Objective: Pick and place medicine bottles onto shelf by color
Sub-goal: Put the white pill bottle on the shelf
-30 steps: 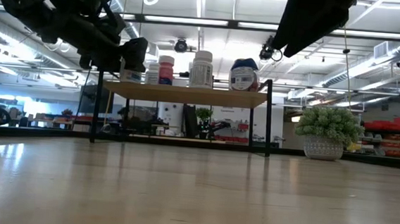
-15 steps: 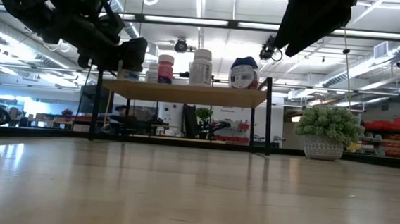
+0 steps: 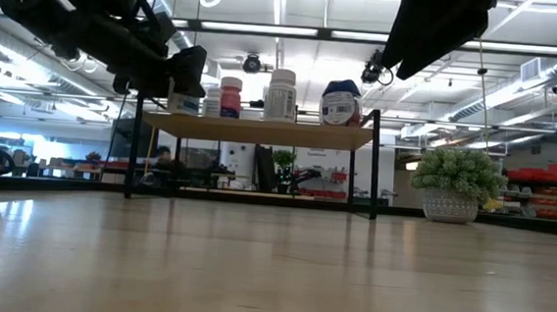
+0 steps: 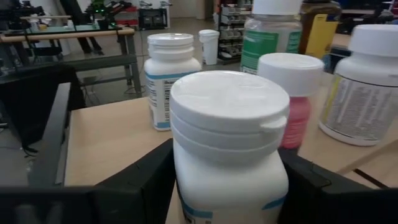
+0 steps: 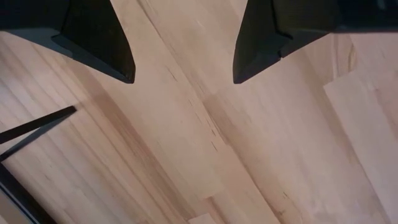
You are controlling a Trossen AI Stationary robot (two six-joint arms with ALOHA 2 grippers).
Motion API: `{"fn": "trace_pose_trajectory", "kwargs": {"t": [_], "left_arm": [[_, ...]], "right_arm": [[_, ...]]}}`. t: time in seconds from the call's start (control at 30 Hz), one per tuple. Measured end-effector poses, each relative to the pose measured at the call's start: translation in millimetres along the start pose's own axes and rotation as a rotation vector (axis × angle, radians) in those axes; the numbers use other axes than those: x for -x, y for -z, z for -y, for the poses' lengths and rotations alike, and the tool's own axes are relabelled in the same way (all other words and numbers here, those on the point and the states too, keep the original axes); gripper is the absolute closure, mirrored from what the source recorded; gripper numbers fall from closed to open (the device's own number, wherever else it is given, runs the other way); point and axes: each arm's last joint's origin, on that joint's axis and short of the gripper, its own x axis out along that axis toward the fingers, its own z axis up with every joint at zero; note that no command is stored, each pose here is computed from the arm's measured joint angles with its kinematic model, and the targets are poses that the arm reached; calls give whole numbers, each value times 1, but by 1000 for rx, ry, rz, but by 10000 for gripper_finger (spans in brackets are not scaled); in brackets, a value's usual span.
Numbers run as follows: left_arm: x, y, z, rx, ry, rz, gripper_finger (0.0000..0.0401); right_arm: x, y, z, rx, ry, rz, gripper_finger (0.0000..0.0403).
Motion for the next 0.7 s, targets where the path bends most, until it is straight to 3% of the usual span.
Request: {"fn": "trace_pose_trajectory", "kwargs": {"t": [0.43, 0.7], "left_arm": [[-11, -6, -11, 35, -102, 38, 217], [-9, -15, -8, 43, -65, 98, 221]], "right_arm": [[0, 0, 0, -5, 0, 0, 126], [2, 3, -2, -1, -7, 1, 126]]}}
